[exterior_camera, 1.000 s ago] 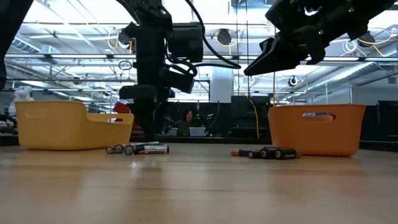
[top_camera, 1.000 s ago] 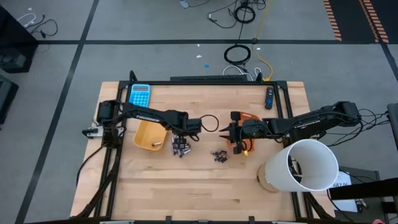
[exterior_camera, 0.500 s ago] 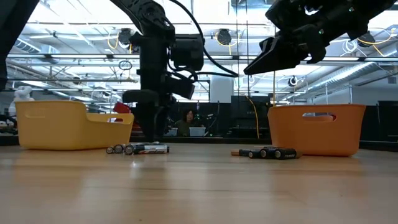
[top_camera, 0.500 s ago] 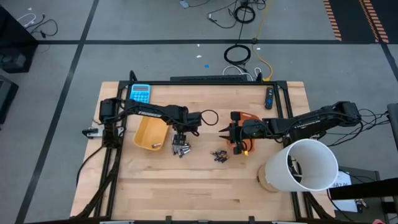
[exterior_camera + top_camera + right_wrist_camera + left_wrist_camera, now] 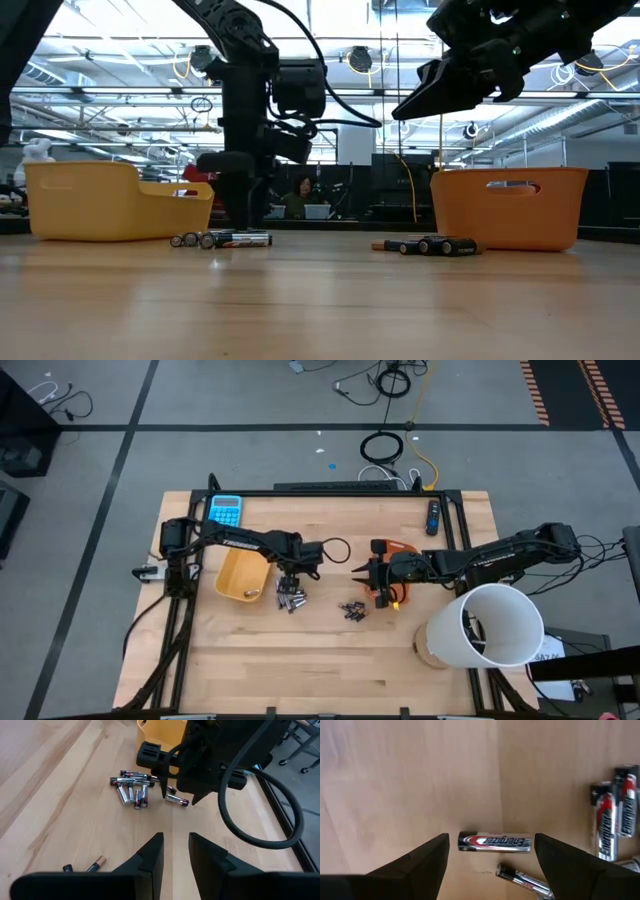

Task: Sort batteries
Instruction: Put the silver battery into the yellow bin

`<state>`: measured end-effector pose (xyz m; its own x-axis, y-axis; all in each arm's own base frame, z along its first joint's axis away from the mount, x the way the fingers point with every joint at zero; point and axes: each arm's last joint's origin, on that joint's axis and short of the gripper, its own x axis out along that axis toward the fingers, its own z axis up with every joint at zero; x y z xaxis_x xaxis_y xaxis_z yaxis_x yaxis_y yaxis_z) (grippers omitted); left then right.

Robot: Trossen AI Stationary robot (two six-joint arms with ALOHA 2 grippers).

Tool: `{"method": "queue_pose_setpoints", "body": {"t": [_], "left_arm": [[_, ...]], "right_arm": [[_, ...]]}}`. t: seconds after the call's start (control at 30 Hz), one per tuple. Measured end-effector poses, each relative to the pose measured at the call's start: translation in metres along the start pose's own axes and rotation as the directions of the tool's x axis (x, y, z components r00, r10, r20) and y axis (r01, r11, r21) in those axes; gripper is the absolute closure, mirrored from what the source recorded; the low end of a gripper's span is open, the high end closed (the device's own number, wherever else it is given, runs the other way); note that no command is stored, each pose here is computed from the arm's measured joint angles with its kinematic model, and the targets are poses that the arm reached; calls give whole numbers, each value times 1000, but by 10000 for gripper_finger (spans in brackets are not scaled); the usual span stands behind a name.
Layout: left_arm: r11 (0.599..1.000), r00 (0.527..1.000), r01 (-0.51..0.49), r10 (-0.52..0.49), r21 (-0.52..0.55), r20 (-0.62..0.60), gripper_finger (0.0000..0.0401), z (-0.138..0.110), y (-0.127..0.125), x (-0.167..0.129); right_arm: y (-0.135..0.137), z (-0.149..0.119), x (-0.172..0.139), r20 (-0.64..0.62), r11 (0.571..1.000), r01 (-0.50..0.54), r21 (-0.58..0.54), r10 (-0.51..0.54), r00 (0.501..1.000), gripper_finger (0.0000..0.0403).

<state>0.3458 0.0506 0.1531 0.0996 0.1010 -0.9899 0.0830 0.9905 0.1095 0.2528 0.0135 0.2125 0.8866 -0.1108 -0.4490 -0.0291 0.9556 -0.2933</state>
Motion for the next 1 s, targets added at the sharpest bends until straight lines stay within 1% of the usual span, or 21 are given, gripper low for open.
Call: {"method": "queue_pose_setpoints", "body": {"t": [0.17, 0.27, 0.33, 0.43, 0.53, 0.7, 0.83, 0.93, 1.0], "left_arm": [[993, 1000, 2, -3, -120, -13, 98, 1, 0, -3], [976, 1000, 23, -26, -215, -11, 98, 1, 0, -4], [954, 999, 49, -53, -296, -4, 99, 1, 0, -4], [908, 997, 68, -75, -414, 0, 99, 0, 1, -4], [869, 997, 66, -75, -491, 1, 104, 0, 3, -3], [837, 997, 61, -71, -544, 3, 129, -3, 11, -1], [826, 997, 57, -79, -561, -16, 160, -9, 15, 4], [828, 997, 56, -81, -558, -20, 184, -11, 16, 6], [848, 997, 63, -80, -526, -8, 201, -10, 17, 6]], "right_arm": [[0, 0, 0, 0, 1000, 0, 1, 0, 1000, 319], [0, 0, 0, 1, 1000, 0, 1, 0, 1000, 319], [0, 1, 0, 7, 1000, 2, 3, -2, 1000, 319], [0, 2, 0, 17, 1000, 4, 8, -4, 1000, 319], [-1, 2, 0, 22, 1000, 5, 9, -6, 1000, 319], [-1, 3, 0, 28, 1000, 7, 10, -7, 1000, 319], [-1, 3, 0, 28, 1000, 7, 10, -7, 1000, 319], [-1, 3, 0, 29, 1000, 7, 9, -7, 1000, 319], [-1, 3, 0, 29, 1000, 7, 9, -7, 1000, 319]]}}
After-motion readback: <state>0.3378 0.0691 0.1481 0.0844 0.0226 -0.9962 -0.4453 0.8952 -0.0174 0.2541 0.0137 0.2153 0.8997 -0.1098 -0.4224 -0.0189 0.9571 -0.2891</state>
